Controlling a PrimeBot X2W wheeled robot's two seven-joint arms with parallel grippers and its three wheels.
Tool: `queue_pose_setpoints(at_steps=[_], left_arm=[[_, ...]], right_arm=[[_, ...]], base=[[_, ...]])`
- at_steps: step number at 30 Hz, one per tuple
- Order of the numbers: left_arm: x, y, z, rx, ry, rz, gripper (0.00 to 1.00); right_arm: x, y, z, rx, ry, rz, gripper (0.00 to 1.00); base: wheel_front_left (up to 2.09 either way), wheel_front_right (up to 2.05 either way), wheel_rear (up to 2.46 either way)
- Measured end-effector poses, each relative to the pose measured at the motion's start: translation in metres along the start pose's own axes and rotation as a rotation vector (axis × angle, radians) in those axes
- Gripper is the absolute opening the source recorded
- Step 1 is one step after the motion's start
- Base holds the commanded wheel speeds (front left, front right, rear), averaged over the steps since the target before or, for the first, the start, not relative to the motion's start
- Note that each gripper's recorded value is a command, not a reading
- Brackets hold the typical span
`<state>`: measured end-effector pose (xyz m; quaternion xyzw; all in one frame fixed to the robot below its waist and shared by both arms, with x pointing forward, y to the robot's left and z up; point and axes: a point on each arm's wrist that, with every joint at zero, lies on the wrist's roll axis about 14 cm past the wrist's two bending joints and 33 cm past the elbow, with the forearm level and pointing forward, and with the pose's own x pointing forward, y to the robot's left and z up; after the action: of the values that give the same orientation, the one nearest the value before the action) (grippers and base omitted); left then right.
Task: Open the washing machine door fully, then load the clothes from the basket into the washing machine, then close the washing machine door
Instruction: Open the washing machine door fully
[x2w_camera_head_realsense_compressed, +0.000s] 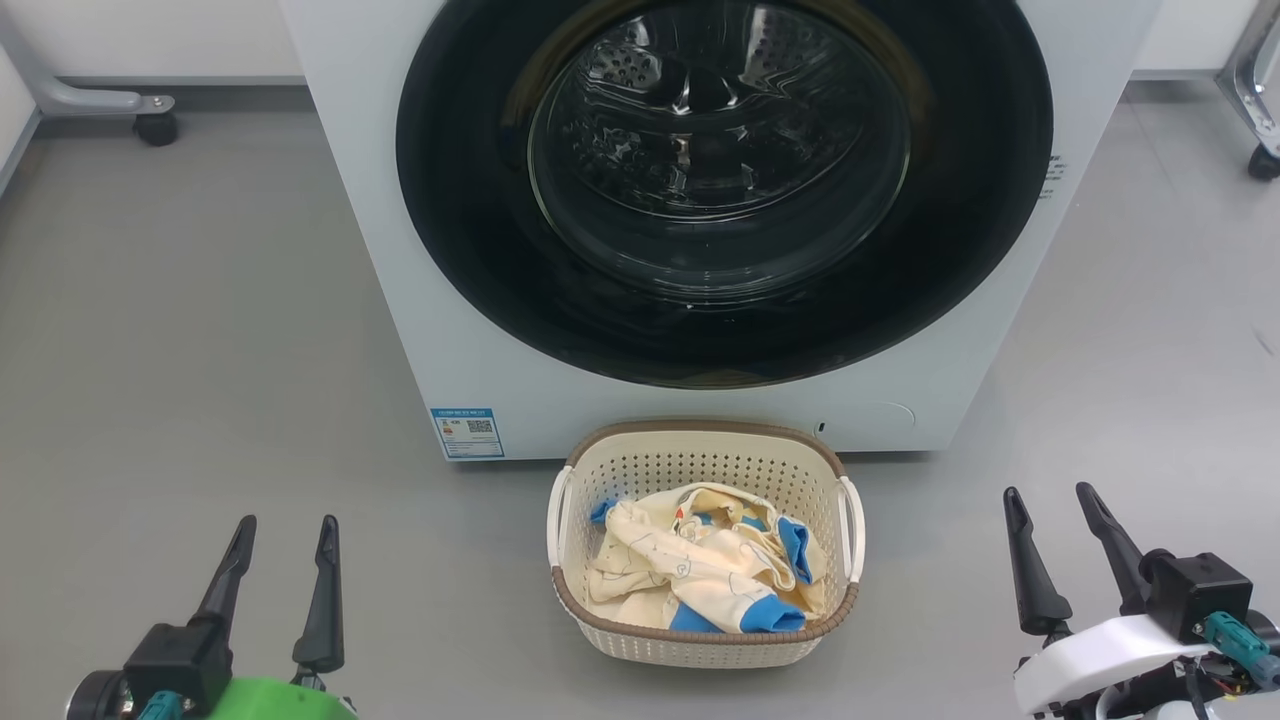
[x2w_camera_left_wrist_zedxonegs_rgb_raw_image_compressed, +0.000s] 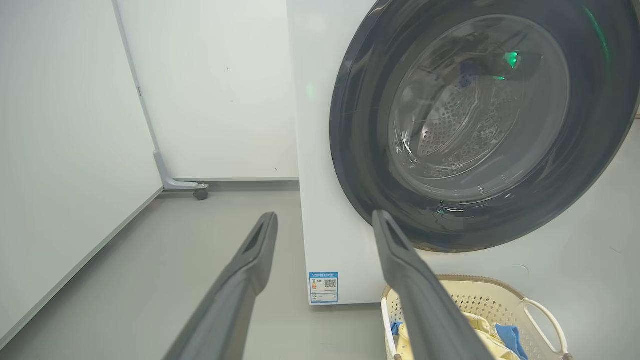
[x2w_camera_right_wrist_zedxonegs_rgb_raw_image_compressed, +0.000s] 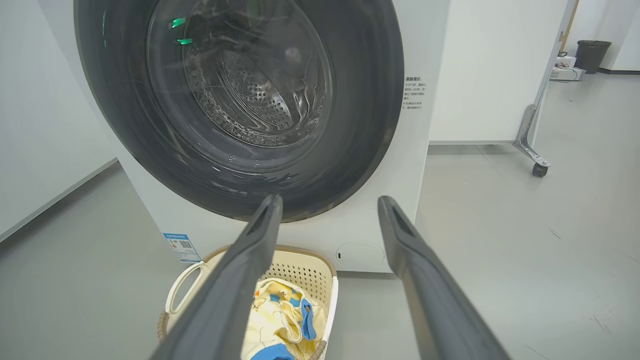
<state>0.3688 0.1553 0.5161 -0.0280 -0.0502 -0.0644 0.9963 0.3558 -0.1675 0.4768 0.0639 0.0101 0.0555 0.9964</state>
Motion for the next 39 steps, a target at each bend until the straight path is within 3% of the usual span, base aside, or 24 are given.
queue_pose_setpoints(at_steps=[39], left_arm=[[-0.0002,0.0012,0.0023,0.0,-0.008,0.01,1.0]], right_arm=[[0.0005,0.0017,-0.0003,0.003,0.0,0.003,1.0]], base=[[0.67,0.67,-1.35]])
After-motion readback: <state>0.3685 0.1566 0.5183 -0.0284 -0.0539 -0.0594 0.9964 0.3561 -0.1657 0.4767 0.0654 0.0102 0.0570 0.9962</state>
